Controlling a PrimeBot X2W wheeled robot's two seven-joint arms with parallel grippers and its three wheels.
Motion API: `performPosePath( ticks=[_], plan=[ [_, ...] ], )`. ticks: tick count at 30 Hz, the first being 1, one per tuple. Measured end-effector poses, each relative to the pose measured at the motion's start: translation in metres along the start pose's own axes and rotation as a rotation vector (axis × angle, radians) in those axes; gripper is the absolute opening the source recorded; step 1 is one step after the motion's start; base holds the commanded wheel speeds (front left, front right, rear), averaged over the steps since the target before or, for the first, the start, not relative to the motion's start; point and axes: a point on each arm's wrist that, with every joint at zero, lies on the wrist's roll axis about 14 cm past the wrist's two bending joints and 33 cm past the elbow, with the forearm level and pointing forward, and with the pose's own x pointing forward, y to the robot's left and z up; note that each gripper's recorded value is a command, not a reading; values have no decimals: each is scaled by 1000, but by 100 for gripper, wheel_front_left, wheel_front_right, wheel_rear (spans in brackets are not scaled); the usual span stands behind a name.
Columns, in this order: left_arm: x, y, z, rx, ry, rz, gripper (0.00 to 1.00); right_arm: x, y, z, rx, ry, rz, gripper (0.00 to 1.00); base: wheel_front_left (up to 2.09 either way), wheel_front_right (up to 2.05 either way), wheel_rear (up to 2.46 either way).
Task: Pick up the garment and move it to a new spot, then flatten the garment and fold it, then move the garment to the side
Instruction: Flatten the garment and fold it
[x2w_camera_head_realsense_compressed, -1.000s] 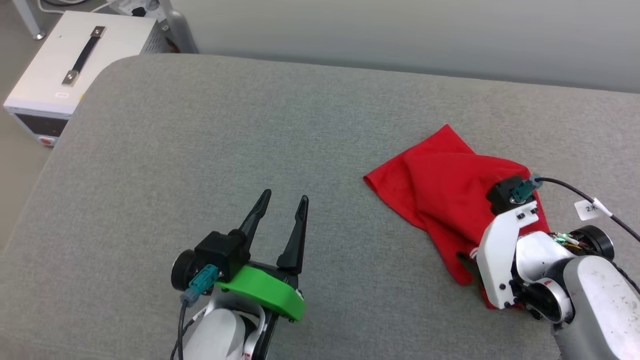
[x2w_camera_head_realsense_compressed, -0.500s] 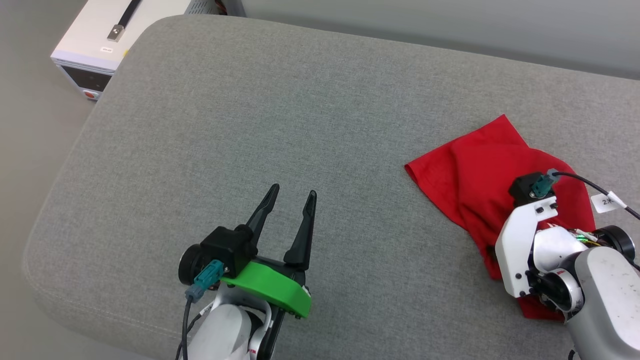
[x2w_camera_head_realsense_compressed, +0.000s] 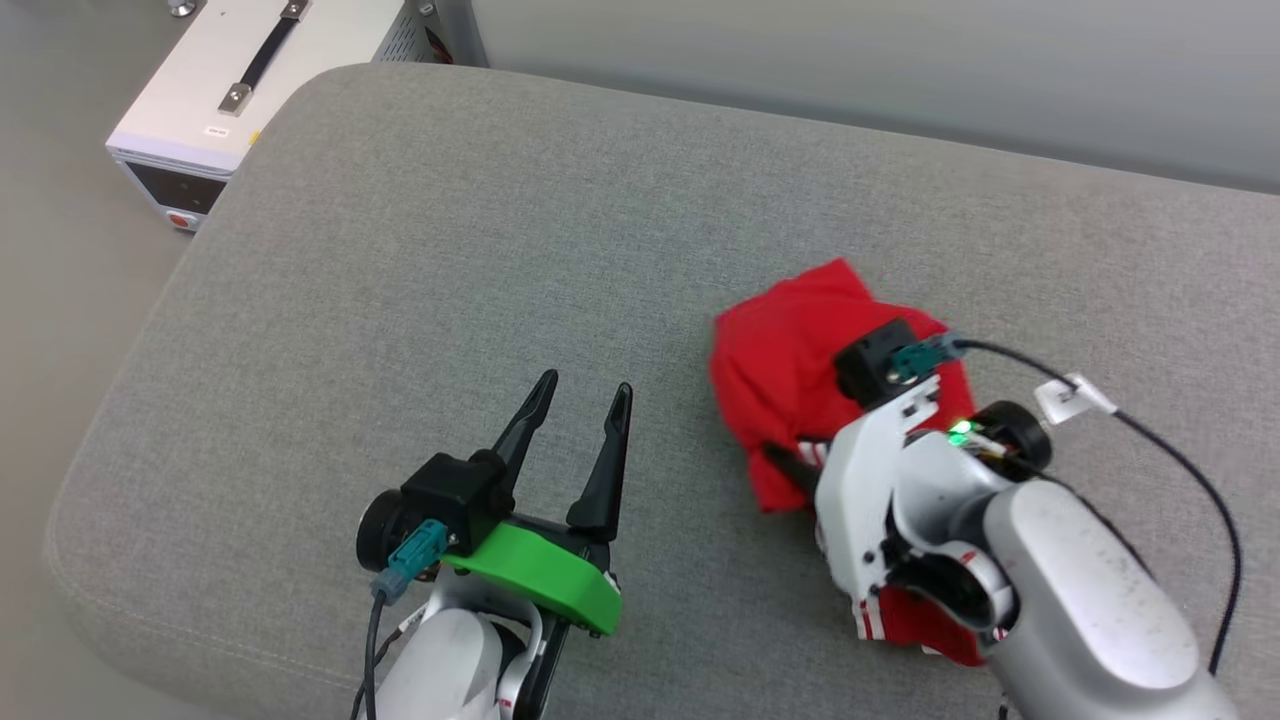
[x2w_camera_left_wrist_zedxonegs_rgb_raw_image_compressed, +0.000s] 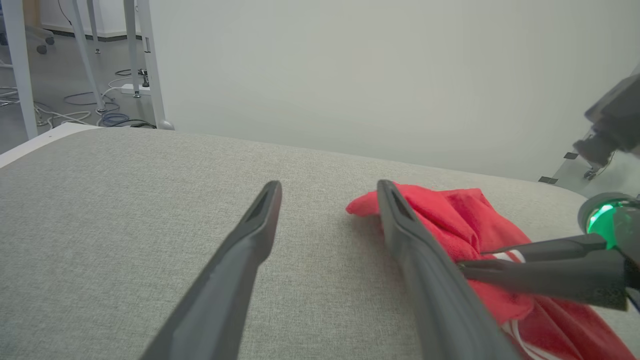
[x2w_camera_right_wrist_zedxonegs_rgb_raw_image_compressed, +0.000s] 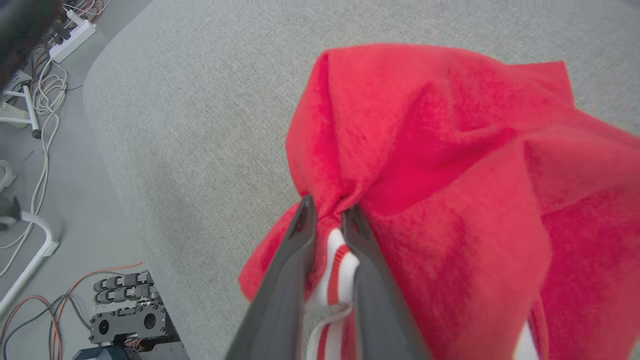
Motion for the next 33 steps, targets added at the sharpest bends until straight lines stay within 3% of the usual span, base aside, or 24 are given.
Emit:
performPosePath(
  ticks=[4, 5, 6, 10, 18, 25, 33],
  plan=[
    [0, 1, 0, 0, 0, 4, 100, 9, 15, -21, -17, 63, 39, 0, 0, 0, 0],
    [0, 2, -1, 0, 1, 5, 100, 12, 16, -28, -19, 82, 41, 28, 0, 0, 0],
    [0, 2, -1, 0, 3, 6, 100, 14, 17, -35, -22, 96, 42, 100, 0, 0, 0],
    [0, 2, -1, 0, 4, 8, 100, 17, 16, -38, -2, 69, 41, 100, 0, 0, 0],
    [-3, -1, 0, -5, -1, 2, 100, -16, -12, 25, -15, -229, -45, 100, 0, 0, 0],
    [-1, -13, 7, -14, -26, -37, 100, -98, -76, 72, -20, -557, -295, 100, 0, 0, 0],
    [-1, -28, 5, -27, -23, -80, 100, -180, -114, 38, 22, -730, -569, 100, 0, 0, 0]
  ],
)
